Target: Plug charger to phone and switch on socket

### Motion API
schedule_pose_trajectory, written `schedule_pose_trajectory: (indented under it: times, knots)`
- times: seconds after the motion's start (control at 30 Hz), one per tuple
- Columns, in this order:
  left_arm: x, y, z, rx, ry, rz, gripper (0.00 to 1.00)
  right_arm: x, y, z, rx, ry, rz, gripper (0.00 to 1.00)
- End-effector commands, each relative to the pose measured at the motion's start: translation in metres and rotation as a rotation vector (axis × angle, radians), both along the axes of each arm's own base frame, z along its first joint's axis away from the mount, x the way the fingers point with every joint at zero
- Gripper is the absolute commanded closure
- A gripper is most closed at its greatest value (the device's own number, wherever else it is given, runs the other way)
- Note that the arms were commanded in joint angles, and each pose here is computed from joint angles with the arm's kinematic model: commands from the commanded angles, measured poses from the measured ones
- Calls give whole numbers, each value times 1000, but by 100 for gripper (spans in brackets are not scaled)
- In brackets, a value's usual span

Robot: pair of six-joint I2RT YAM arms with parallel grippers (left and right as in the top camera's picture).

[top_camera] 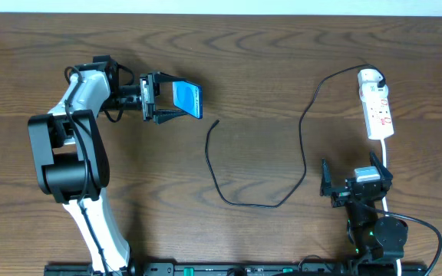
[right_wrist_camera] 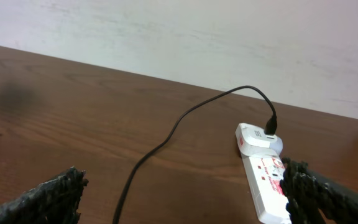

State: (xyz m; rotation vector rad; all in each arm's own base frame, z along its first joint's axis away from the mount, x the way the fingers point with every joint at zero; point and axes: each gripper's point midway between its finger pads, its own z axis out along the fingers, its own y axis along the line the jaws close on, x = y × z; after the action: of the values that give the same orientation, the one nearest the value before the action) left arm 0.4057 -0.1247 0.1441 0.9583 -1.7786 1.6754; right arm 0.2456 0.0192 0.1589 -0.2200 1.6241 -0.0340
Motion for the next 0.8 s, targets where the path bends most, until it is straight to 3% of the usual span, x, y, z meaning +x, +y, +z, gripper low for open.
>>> schedule_pose_trajectory:
  times: [0.0,0.37,0.77]
  knots:
    - [3,2,7,-57,12,13,40,0,-1,-1,14,5,-3,1]
    - [3,2,7,-57,12,13,40,0,-1,-1,14,5,-3,1]
    - [3,2,7,-55,11,13,40,1,-8,0,-120,-13,-36,1]
